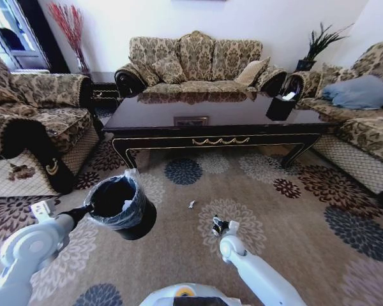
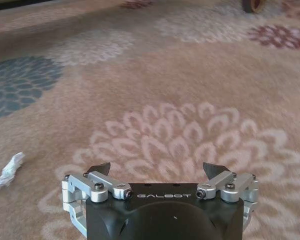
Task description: Move to the front of the table and pick up the trash from the floor, then place it into the trash bin.
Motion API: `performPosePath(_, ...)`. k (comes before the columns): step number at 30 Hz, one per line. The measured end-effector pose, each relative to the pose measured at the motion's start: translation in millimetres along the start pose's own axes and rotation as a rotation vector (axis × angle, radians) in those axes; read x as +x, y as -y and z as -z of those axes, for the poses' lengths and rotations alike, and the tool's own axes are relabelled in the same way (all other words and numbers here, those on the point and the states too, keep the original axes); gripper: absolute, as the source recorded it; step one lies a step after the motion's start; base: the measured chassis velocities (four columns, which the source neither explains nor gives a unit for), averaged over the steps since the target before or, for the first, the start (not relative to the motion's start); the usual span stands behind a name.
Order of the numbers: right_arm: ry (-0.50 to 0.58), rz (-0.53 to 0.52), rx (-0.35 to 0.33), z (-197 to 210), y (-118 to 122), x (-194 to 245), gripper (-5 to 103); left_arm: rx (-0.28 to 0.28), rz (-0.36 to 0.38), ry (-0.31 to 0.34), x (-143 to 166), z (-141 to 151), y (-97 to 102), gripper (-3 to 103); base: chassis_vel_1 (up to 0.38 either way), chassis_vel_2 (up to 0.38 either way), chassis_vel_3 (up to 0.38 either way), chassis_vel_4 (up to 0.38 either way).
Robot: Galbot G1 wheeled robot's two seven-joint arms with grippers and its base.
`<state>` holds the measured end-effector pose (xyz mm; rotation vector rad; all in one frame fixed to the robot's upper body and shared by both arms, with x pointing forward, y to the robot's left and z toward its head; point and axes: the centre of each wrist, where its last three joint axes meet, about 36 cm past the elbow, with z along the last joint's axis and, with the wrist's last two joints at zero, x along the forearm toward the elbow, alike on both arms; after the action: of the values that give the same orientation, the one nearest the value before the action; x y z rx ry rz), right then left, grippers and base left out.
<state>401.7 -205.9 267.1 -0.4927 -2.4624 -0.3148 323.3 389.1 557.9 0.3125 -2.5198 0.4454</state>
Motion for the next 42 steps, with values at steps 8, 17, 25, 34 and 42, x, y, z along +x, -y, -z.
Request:
performPosePath(8, -0.114, -0.008, -0.221, -14, -16, 7, 100, -0.049, 0.046, 0.023, 9, 6, -5.7, 5, 0.0, 0.0, 0.0, 0.0)
performPosePath(17, -0.189, -0.045, -0.446, -11, -25, -2, 100, -0.068, 0.079, 0.047, 30, 10, -12.7, 5, 0.0, 0.0, 0.0, 0.0)
performPosePath(25, -0.225, -0.083, -0.542, -18, -13, -16, 100, -0.069, 0.09, 0.045, 43, 2, -12.3, 5, 0.0, 0.0, 0.0, 0.0)
performPosePath(34, -0.22, -0.084, -0.567, -27, -3, -41, 102, -0.077, 0.101, 0.047, 53, -1, -11.2, 5, 0.0, 0.0, 0.0, 0.0)
performPosePath(42, -0.215, -0.083, -0.554, -34, -6, -48, 85, -0.072, 0.105, 0.046, 55, -3, -11.8, 5, 0.0, 0.0, 0.0, 0.0)
